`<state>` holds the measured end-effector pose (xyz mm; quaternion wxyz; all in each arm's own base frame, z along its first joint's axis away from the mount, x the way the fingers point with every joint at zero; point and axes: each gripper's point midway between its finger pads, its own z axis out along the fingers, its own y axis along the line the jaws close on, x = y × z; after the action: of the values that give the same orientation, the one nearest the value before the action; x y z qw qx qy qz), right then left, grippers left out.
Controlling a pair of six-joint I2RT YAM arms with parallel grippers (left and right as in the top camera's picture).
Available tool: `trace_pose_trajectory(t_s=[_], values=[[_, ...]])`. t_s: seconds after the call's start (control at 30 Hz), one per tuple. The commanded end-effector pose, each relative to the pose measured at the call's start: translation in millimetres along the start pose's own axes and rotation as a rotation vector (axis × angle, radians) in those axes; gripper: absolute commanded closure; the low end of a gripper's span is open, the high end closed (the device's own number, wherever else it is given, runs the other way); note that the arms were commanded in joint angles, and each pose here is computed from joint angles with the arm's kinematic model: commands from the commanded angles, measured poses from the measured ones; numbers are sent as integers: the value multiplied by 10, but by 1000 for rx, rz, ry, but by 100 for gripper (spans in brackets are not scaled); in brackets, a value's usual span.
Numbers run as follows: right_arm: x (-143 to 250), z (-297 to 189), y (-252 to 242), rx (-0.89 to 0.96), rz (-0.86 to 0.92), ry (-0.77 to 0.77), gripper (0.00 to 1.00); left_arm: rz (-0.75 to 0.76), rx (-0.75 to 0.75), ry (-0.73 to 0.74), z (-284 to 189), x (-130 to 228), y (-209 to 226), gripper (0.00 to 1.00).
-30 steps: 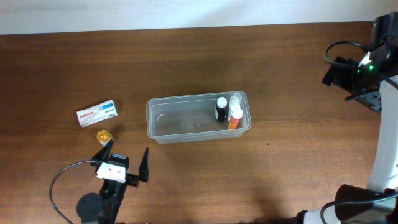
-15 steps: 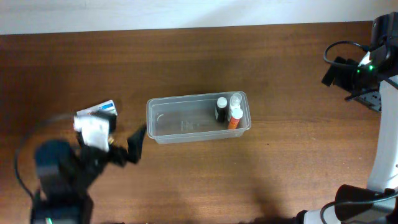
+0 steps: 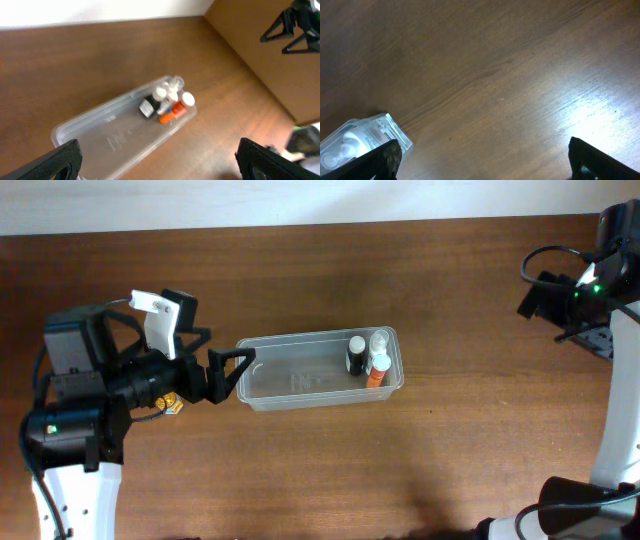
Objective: Pack container
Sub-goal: 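Lower the left gripper over the white Panadol box and grasp it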
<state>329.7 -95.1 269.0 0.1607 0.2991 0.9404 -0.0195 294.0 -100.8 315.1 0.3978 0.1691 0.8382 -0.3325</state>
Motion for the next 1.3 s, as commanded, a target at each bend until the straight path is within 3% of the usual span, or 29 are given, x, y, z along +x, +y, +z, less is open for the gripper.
trace_pose_trajectory(t_s=[0.0, 0.13, 0.37, 0.53, 0.7, 0.97, 1.27], values=[[-27, -13, -21, 7, -4, -10, 2, 10, -31, 12, 7, -6, 57, 1], [-27, -13, -21, 7, -4, -10, 2, -221, -362, 3, -80, 2, 668, 1], [-27, -13, -21, 7, -4, -10, 2, -589, -652, -51, -272, 39, 1532, 1], [-27, -13, -21, 7, -4, -10, 2, -900, -817, -8, -202, 447, 2209, 1], [-27, -13, -21, 7, -4, -10, 2, -1130, -888, 87, 29, 944, 2656, 1], [-27, -13, -21, 7, -4, -10, 2, -1251, -1006, 171, 244, 1452, 3071, 1], [-27, -13, -21, 7, -4, -10, 2, -1293, -1158, 106, 110, 1533, 3246, 0]])
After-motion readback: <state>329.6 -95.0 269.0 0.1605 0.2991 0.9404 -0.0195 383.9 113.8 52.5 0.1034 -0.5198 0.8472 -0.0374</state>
